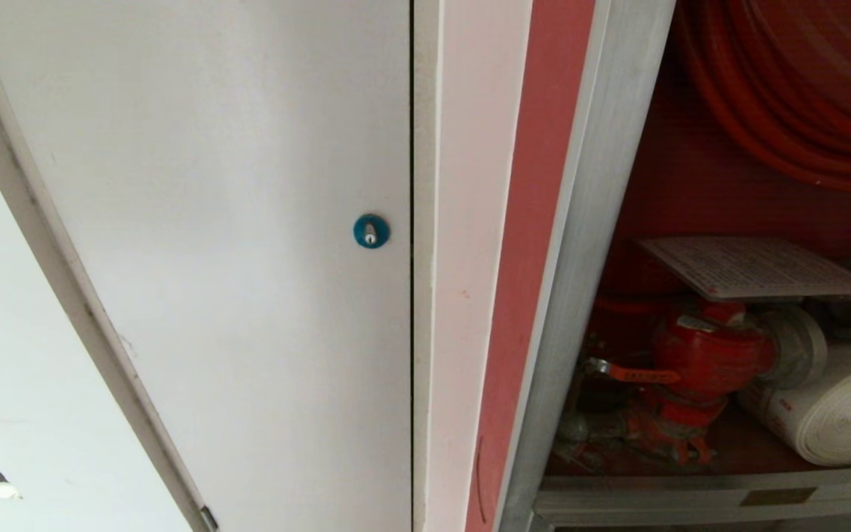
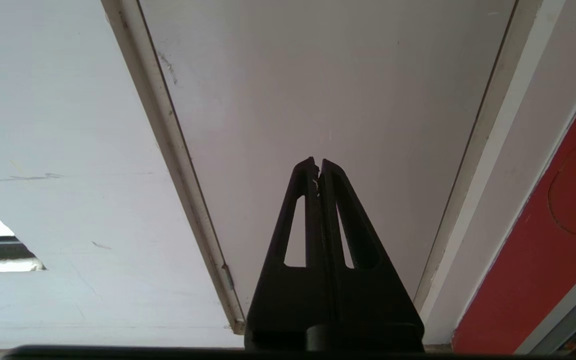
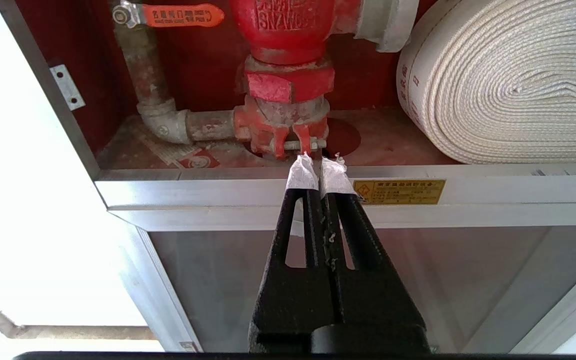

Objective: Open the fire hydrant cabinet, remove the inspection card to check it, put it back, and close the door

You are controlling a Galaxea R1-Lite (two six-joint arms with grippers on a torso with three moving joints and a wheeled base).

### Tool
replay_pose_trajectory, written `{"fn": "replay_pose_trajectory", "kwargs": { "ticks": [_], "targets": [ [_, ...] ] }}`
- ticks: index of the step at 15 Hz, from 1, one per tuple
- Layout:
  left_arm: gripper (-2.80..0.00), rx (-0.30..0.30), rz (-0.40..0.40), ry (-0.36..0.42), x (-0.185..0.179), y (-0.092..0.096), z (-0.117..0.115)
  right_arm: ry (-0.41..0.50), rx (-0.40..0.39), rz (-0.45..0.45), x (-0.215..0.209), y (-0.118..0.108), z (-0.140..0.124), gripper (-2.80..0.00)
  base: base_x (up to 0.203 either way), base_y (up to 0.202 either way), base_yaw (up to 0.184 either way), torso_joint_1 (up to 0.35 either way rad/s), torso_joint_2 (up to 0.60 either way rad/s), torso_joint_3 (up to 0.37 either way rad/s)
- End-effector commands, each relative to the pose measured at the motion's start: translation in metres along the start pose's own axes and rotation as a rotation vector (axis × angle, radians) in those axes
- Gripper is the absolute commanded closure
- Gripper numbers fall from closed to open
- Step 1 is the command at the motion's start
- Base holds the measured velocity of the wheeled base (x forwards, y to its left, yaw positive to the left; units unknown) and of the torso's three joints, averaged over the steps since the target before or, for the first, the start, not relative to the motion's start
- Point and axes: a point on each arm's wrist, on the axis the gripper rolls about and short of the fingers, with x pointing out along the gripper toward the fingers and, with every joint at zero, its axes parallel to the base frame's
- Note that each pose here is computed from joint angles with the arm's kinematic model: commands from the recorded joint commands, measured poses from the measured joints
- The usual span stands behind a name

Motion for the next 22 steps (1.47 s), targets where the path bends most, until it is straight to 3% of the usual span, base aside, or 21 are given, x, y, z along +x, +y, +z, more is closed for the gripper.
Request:
{"fn": "replay_pose_trajectory", "kwargs": {
  "ticks": [1, 16, 22],
  "targets": [
    [0.00, 0.001, -0.001, 0.007, 0.0005, -0.0001, -0.0021, -0.003, 0.000, 0.001, -0.0002, 0.0000, 0.0000, 0.00, 0.000, 0.000, 0.000, 0.000, 0.00, 0.000],
    [0.00, -0.009, 0.001, 0.007, 0.0005, -0.0001, -0.0021, -0.003, 0.000, 0.001, -0.0002, 0.0000, 0.0000, 0.00, 0.000, 0.000, 0.000, 0.000, 0.00, 0.000],
    [0.00, -0.011, 0.002, 0.007, 0.0005, -0.0001, -0.0021, -0.003, 0.000, 0.001, -0.0002, 0.0000, 0.0000, 0.00, -0.182, 0.000, 0.002, -0.001, 0.00, 0.004]
  ]
}}
